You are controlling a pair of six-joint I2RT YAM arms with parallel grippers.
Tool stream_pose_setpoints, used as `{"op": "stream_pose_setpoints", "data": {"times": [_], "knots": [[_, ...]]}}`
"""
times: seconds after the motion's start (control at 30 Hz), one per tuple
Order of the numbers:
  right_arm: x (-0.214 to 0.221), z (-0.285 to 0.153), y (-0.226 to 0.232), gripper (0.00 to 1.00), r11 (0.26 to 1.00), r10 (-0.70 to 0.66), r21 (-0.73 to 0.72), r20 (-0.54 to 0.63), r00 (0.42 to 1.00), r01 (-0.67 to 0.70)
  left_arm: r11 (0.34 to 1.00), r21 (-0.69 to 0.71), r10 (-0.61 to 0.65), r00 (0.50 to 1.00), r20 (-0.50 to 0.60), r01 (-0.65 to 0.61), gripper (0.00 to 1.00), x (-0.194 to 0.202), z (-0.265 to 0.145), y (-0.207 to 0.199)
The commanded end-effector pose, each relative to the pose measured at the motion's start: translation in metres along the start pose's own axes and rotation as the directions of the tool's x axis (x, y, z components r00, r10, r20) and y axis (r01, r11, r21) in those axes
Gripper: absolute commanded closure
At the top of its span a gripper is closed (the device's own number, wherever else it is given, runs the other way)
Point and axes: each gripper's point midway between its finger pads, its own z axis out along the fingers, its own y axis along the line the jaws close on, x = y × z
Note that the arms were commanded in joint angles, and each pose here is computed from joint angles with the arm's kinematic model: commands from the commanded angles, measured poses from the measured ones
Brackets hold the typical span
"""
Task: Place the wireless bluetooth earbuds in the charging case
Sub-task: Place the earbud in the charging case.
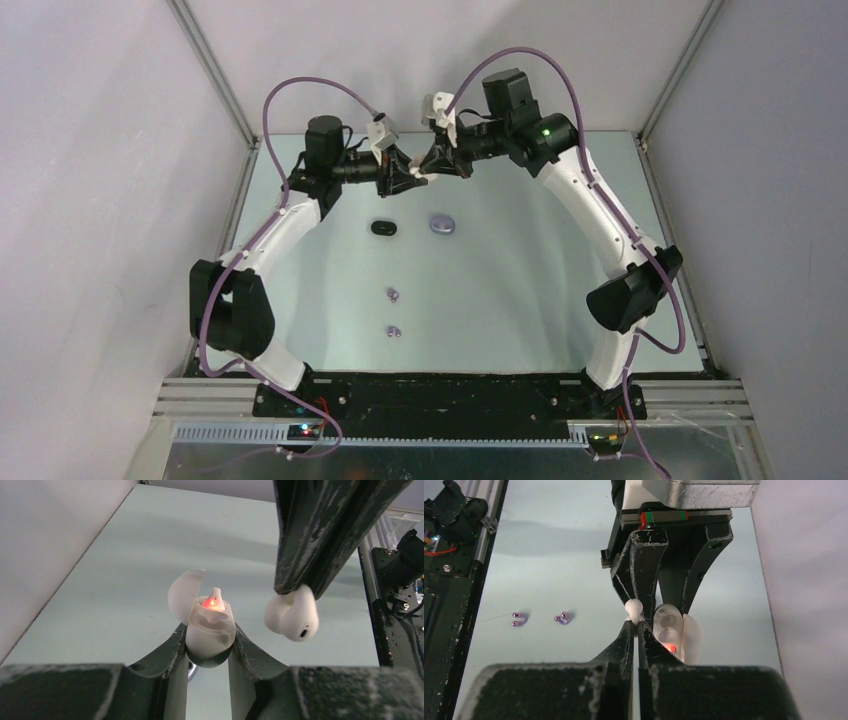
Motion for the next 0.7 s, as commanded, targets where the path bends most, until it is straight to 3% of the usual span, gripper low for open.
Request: {"op": "stream_pose_setpoints", "data": {"times": [0.0,0.37,0.67], "knots": [[-0.01,-0.005,-0.008,1.0,0.995,-0.066,0.069,-0.019,0.998,0.067,0.996,0.012,0.094,0.995,0.026,-0.094,1.0,-0.021,0.0,-0.004],[0.002,-0.005,-0.023,1.0,0.987,-0.058,0.145,-0.076,0.995,0.068,0.996,0.02,0.086,0.996,0.009,-0.086,1.0,-0.018,0.001,-0.007],[0.017,0.001,-0.018,1.0,0.99,-0.065,0.117,-0.113,0.991,0.078,0.997,0.019,0.08,0.997,0.01,-0.08,1.0,-0.018,0.002,-0.005]]}}
